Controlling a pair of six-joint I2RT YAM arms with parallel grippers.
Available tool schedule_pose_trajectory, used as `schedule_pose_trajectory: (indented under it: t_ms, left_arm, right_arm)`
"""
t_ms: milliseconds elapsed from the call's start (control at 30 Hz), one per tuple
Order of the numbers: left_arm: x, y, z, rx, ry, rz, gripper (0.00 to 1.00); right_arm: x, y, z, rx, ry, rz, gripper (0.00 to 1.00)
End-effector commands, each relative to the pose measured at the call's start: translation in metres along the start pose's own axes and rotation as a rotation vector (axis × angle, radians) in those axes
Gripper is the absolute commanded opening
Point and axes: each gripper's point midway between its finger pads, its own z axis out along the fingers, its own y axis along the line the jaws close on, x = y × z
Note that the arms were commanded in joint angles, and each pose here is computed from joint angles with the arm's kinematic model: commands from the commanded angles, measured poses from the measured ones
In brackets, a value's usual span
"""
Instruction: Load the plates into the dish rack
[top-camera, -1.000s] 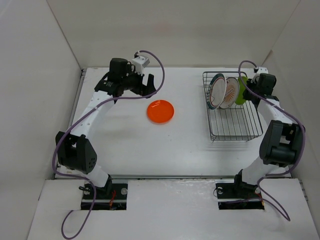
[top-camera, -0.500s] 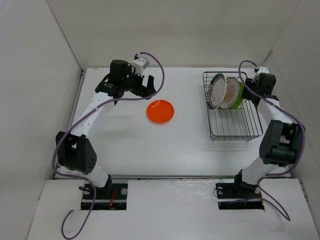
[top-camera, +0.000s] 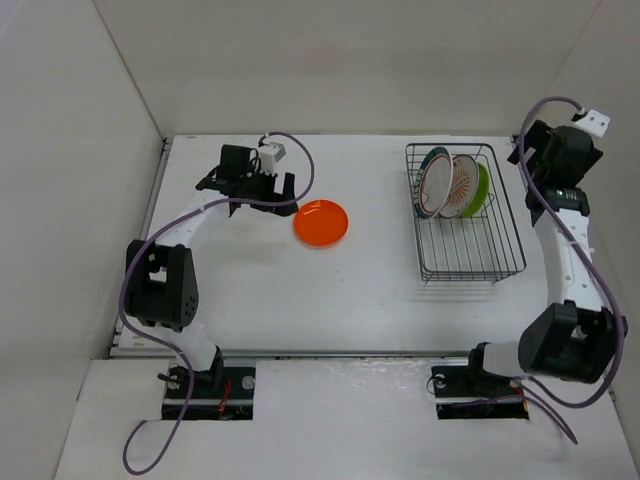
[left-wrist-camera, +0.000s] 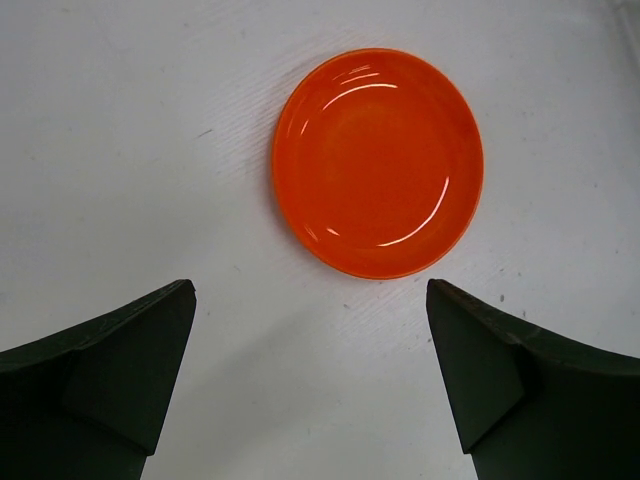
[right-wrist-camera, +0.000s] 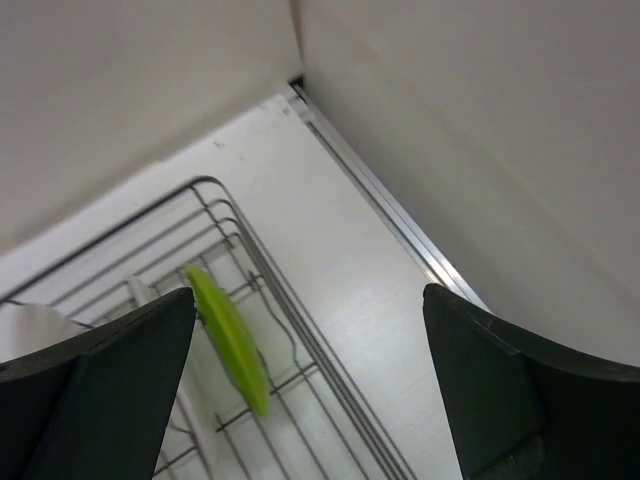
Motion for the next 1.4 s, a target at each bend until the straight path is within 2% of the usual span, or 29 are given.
schedule_pose_trajectory:
  t_ms: [0, 167, 200, 433, 567, 667, 700, 800, 867, 933, 967, 1067, 1100, 1267, 1367]
  left_arm:
    - [-0.003, -0.001, 0.01, 0.048, -0.018, -0.015, 1.0]
    - [0.015, 0.0, 0.039, 0.119, 0.073, -0.073, 1.0]
    - [0.019, -0.003, 0.043, 0.148, 0.096, -0.088, 1.0]
    - [0.032, 0.009, 0.076, 0.158, 0.159, -0.154, 0.99]
    - [0.039, 0.015, 0.09, 0.158, 0.2, -0.189, 0.93]
    - [0.039, 0.015, 0.097, 0.176, 0.209, -0.197, 0.8]
    - [0.034, 0.016, 0.099, 0.176, 0.2, -0.192, 0.65]
    - [0.038, 0.01, 0.103, 0.205, 0.233, -0.206, 0.55]
    - [0.043, 0.011, 0.107, 0.205, 0.244, -0.213, 0.53]
    - [0.05, 0.007, 0.11, 0.211, 0.265, -0.216, 0.43]
    - [0.05, 0.007, 0.11, 0.211, 0.265, -0.216, 0.32]
    - [0.051, 0.009, 0.111, 0.202, 0.274, -0.22, 0.12]
    - [0.057, 0.008, 0.112, 0.215, 0.292, -0.224, 0.0]
    - [0.038, -0.016, 0.09, 0.404, 0.293, -0.17, 0.0]
    - [0.006, -0.031, 0.054, 0.528, 0.207, -0.111, 0.0]
  right_arm:
    - [-0.047, 0.022, -0.037, -0.139, -0.112, 0.112, 1.0]
    - [-0.072, 0.079, -0.111, -0.568, -0.213, 0.096, 1.0]
    - [-0.07, 0.093, -0.125, -0.669, -0.201, 0.078, 1.0]
    - [-0.067, 0.137, -0.202, -1.03, -0.18, 0.059, 1.0]
    - [-0.057, 0.148, -0.228, -1.101, -0.166, 0.066, 1.0]
    - [-0.051, 0.146, -0.236, -1.107, -0.163, 0.075, 1.0]
    - [-0.048, 0.15, -0.238, -1.122, -0.159, 0.073, 1.0]
    - [-0.037, 0.155, -0.238, -1.138, -0.129, 0.071, 1.0]
    - [-0.032, 0.155, -0.236, -1.136, -0.118, 0.072, 1.0]
    - [-0.028, 0.155, -0.234, -1.133, -0.107, 0.072, 1.0]
    - [-0.027, 0.157, -0.237, -1.144, -0.099, 0.079, 1.0]
    - [-0.014, 0.16, -0.232, -1.144, -0.064, 0.078, 1.0]
    - [-0.005, 0.164, -0.229, -1.149, -0.035, 0.077, 1.0]
    - [0.049, 0.185, -0.232, -1.259, 0.076, 0.042, 1.0]
    - [0.064, 0.191, -0.237, -1.304, 0.072, 0.032, 1.0]
